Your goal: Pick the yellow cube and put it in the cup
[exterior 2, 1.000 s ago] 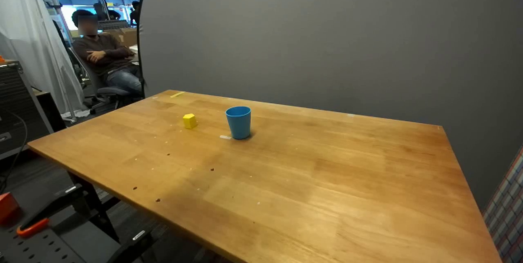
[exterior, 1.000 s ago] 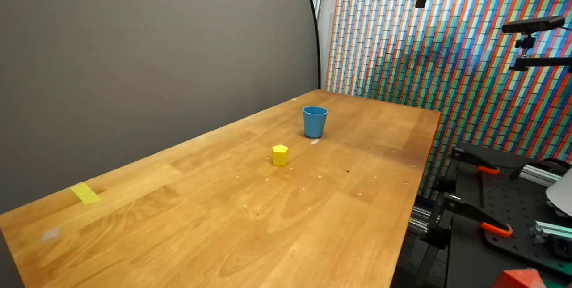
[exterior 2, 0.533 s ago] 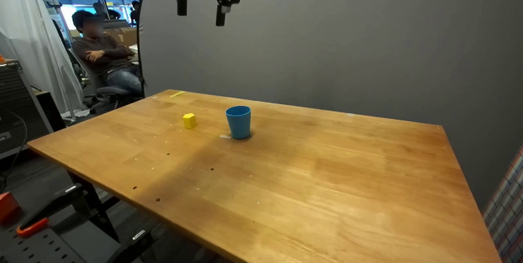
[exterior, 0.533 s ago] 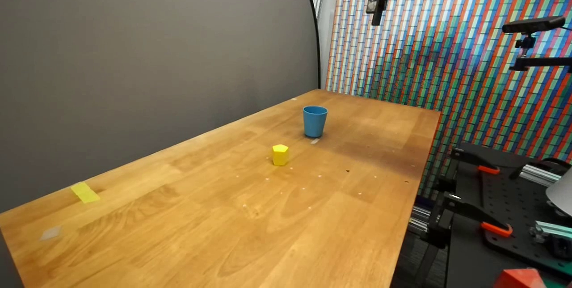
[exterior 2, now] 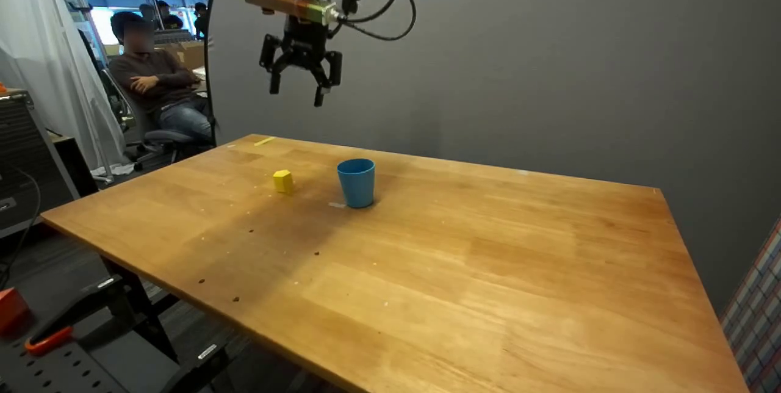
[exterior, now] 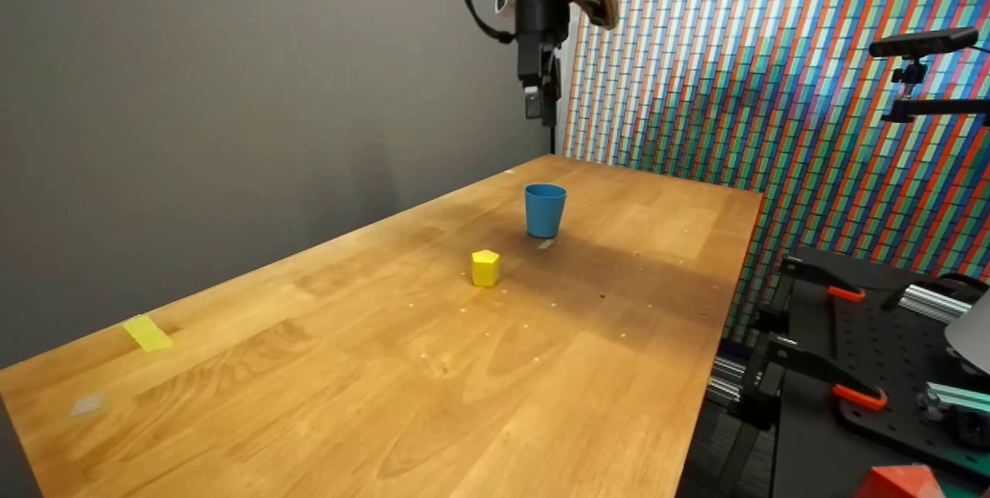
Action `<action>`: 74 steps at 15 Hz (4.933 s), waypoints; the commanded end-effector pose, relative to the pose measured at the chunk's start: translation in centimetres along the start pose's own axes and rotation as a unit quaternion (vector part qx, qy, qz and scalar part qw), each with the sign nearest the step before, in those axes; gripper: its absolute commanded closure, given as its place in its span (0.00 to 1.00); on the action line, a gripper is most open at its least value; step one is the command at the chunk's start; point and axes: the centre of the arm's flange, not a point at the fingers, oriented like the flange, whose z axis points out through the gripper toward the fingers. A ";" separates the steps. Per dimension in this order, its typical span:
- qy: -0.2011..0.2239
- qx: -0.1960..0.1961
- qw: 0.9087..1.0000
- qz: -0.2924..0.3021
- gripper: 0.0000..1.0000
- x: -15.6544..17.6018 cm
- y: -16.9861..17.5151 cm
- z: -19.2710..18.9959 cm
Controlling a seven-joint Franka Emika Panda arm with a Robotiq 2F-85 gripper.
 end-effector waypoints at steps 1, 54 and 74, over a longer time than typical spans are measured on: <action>-0.024 0.011 0.999 -0.024 0.00 7.6 -2.9 3.4; 0.076 -0.077 0.910 0.400 0.81 6.5 11.7 1.9; 0.017 -0.075 0.886 0.457 0.81 1.2 9.7 6.9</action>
